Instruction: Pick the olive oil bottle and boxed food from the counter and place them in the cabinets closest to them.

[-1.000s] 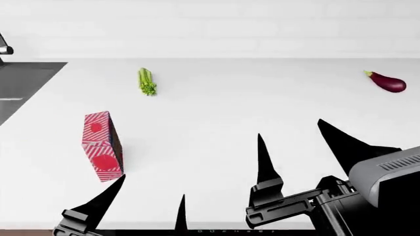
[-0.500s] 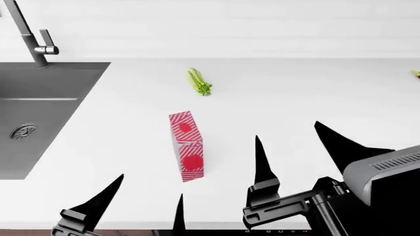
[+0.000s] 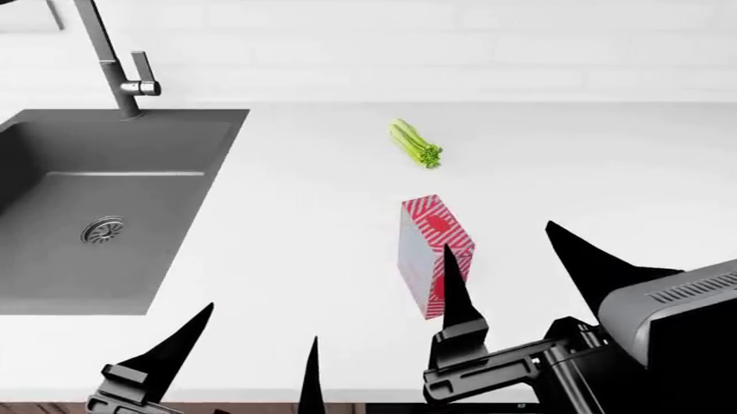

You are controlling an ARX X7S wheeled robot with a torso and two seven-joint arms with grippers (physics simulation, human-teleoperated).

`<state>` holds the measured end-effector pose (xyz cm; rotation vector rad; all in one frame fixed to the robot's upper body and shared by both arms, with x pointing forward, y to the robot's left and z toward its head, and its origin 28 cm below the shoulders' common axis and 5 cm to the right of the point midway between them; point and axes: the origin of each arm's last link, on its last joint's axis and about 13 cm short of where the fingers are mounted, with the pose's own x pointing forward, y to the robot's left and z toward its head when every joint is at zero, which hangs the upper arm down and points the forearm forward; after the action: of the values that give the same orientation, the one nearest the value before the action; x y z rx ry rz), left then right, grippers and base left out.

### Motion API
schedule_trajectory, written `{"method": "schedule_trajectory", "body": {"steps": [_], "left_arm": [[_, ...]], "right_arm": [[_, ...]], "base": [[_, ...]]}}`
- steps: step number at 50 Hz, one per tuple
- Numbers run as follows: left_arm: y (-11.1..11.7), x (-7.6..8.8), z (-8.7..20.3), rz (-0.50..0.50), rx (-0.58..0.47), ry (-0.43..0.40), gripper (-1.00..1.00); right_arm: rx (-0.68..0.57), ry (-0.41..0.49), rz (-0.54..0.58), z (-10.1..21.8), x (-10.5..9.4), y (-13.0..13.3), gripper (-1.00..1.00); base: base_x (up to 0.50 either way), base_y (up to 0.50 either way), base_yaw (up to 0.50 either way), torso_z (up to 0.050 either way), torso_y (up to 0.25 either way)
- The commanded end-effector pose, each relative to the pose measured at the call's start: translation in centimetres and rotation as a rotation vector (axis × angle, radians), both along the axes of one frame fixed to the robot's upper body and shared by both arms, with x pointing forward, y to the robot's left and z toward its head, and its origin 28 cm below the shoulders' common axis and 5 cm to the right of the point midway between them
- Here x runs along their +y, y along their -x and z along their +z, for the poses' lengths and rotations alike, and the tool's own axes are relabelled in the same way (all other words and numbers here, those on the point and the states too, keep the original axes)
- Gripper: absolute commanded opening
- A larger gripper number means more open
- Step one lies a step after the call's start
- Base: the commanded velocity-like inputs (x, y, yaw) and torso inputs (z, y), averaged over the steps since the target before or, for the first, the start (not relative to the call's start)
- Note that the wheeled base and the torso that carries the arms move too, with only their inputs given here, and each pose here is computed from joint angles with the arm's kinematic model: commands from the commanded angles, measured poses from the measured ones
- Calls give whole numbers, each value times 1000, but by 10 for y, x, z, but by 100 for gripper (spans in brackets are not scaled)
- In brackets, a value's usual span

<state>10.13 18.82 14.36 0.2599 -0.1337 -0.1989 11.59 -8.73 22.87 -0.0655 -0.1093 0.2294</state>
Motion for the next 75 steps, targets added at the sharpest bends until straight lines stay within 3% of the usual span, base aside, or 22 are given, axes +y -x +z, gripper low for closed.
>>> {"method": "schedule_trajectory", "body": {"steps": [1, 9, 23, 40, 63, 75], "left_arm": [[0, -1, 0, -3, 1, 1, 100], [0, 0, -1, -2, 1, 5, 100], [0, 1, -3, -2, 3, 11, 100], [1, 0, -1, -1, 2, 7, 100], [2, 0, -1, 0, 0, 7, 100], [3, 0, -1, 1, 0, 3, 100]], "right_arm": [[21, -17, 23, 1, 3, 1, 100], [22, -33, 30, 7, 8, -1, 100], [20, -32, 61, 9, 9, 0, 100], [153, -74, 134, 5, 7, 10, 100], [241, -41, 100, -17, 15, 13, 100], [244, -21, 61, -27, 13, 2, 100]], "base": [[0, 0, 0, 0, 0], [0, 0, 0, 0, 0], [460, 1, 0, 0, 0], [0, 0, 0, 0, 0], [0, 0, 0, 0, 0], [0, 0, 0, 0, 0]]}}
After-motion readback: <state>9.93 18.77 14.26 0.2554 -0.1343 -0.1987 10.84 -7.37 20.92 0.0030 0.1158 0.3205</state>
